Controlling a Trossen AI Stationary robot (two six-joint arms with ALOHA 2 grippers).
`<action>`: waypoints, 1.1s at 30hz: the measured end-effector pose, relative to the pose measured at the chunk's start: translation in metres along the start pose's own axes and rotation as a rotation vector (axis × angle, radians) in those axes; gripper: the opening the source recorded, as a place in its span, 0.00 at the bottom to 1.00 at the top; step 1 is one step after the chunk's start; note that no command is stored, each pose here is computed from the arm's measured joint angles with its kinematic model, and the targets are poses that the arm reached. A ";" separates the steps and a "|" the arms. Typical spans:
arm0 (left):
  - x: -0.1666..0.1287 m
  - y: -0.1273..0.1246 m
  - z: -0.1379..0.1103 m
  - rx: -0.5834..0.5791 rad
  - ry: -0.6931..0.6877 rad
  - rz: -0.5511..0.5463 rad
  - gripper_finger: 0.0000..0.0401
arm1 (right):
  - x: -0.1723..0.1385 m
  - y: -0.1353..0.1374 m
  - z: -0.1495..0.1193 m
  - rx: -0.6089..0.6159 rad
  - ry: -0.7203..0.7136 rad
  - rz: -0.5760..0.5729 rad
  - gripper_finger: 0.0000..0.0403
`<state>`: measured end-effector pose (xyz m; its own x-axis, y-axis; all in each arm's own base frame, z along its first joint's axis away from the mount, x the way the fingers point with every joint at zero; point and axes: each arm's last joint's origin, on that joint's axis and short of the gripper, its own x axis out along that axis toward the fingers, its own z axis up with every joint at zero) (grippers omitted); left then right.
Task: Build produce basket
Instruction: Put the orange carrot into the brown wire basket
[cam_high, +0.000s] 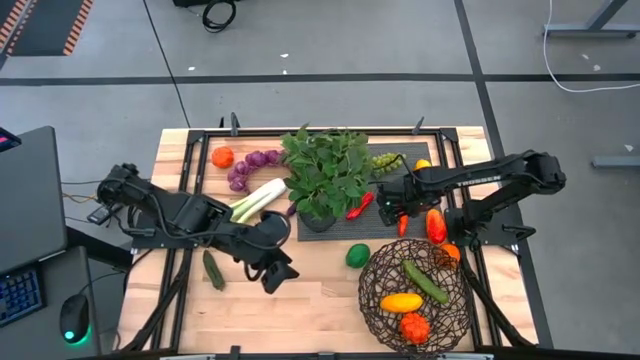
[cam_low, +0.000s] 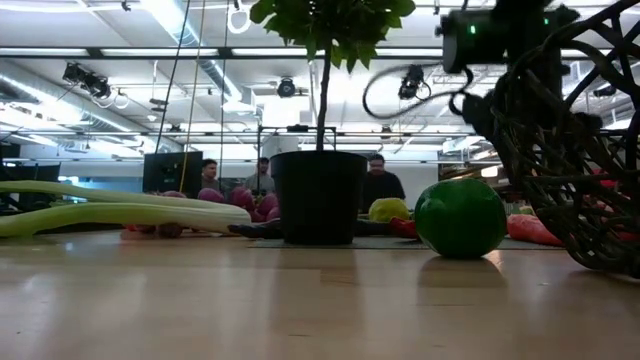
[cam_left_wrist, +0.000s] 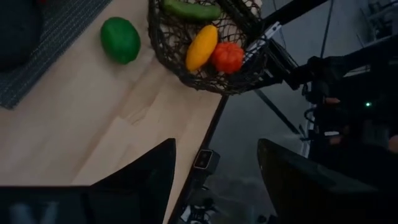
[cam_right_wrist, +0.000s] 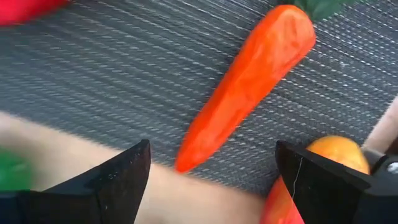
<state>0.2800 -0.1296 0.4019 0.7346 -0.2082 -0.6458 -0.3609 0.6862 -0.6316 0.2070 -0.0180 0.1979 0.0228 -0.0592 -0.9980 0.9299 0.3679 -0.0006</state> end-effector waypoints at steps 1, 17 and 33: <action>0.001 0.001 0.002 -0.005 -0.003 0.004 0.58 | 0.005 -0.003 0.001 0.000 0.005 -0.001 0.86; -0.001 0.019 0.034 -0.086 -0.084 0.043 0.58 | 0.043 -0.023 0.016 -0.030 0.004 0.062 0.86; -0.039 0.036 0.039 0.021 -0.082 0.080 0.58 | 0.043 -0.020 0.024 0.130 -0.030 0.116 0.33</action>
<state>0.2605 -0.0691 0.4214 0.7490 -0.0950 -0.6558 -0.4085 0.7131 -0.5698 0.1982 -0.0503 0.1563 0.1414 -0.0517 -0.9886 0.9601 0.2506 0.1242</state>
